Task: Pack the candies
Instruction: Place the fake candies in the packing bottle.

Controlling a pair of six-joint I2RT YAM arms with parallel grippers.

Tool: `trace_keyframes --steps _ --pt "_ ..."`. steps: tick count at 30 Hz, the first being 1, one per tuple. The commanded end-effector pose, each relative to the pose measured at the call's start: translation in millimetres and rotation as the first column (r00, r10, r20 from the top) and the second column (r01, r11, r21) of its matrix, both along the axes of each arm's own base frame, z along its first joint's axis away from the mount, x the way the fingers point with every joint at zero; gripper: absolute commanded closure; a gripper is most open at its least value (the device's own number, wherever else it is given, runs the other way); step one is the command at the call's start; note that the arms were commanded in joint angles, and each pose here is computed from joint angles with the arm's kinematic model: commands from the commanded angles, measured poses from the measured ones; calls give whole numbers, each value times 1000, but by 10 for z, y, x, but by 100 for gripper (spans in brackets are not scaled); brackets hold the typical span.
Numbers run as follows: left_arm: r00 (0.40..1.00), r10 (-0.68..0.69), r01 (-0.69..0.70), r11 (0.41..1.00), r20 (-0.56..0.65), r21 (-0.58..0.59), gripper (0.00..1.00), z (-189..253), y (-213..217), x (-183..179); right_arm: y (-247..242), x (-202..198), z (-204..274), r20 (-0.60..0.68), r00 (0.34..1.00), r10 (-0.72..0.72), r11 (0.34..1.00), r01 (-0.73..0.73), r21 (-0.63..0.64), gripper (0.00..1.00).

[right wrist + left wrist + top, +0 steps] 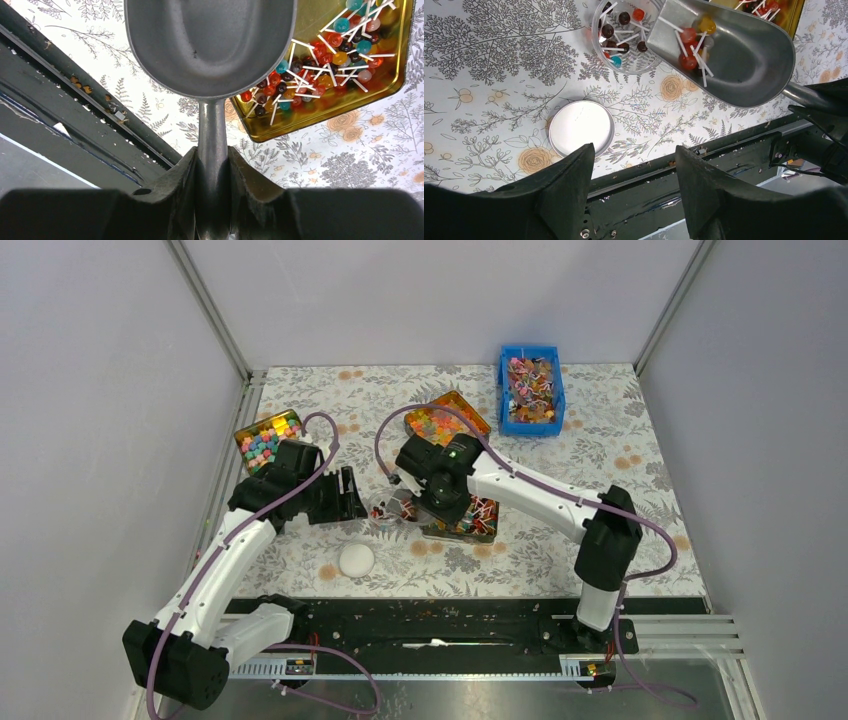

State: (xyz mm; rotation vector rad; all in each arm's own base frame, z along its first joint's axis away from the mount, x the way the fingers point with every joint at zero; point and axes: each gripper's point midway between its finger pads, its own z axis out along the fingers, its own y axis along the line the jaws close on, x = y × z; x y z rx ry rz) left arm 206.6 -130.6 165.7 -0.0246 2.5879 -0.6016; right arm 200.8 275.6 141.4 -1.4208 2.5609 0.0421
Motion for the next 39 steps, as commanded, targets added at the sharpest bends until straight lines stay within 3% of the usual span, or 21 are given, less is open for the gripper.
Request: trace_keyframes --steps 1,28,39 --pt "1000 -7 7 1000 -5 12 38 -50 33 -34 3 53 138 39 998 42 998 -40 -43 100" --pt "999 -17 18 999 -32 40 38 -166 42 27 -1 101 204 71 992 107 980 -93 -178 100" --pt "999 -27 29 998 -38 49 38 -173 37 67 11 188 306 160 978 134 970 -96 -222 100"
